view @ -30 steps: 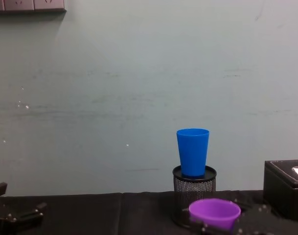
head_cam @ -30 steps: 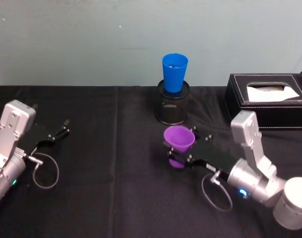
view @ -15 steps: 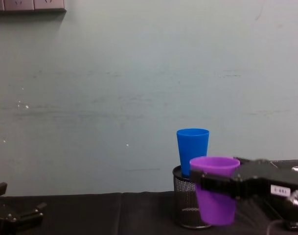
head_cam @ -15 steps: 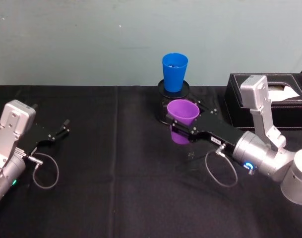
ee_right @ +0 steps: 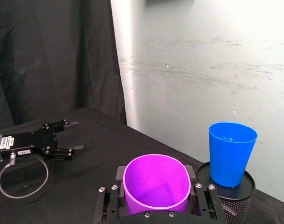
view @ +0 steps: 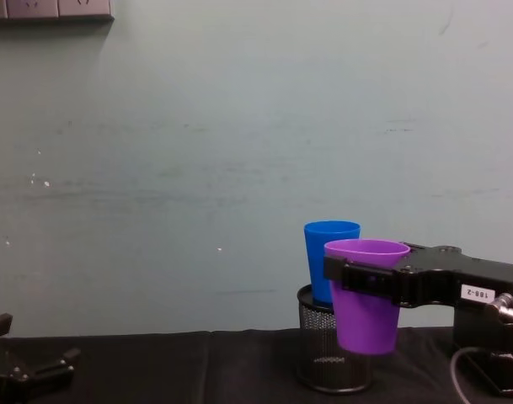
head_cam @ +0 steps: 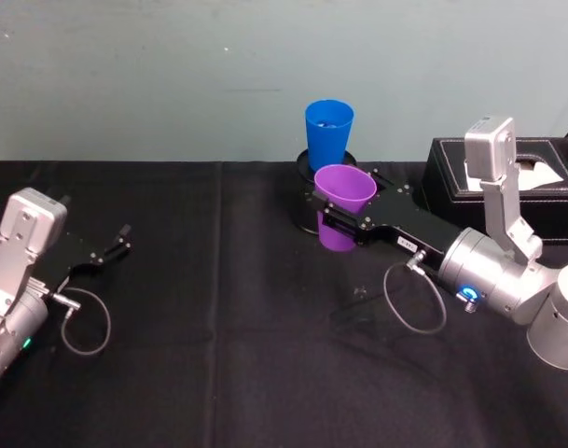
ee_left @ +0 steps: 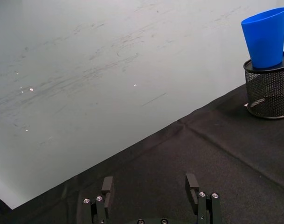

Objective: Pick up one cup with a gripper and tap it against the other cup.

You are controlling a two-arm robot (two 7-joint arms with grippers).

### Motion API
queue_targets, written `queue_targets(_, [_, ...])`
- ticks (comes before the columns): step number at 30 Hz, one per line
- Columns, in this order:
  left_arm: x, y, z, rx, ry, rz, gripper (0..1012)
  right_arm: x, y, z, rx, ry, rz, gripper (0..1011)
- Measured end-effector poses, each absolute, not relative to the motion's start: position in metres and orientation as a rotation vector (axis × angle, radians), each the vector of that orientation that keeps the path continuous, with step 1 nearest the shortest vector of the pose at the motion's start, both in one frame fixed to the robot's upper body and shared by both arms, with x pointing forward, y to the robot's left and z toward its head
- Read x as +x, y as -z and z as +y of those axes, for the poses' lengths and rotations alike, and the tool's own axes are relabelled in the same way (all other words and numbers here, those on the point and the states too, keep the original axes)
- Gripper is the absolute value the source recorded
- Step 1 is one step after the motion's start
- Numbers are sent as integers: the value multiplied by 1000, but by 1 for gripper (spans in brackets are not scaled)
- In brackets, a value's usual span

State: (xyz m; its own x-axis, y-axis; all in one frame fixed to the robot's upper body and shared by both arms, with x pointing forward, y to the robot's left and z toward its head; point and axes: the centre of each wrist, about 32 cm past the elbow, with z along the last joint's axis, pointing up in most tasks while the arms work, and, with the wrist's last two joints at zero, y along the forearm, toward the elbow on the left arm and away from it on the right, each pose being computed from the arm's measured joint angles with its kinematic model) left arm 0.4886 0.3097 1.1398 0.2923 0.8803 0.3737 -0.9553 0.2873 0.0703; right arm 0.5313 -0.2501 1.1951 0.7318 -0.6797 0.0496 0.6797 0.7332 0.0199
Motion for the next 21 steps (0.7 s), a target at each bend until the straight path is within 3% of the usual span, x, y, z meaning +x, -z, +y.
queue_targets(21, [489, -1140, 310, 304, -1248, -285, 1000, 531, -1194, -250, -9, 747, -59, 735])
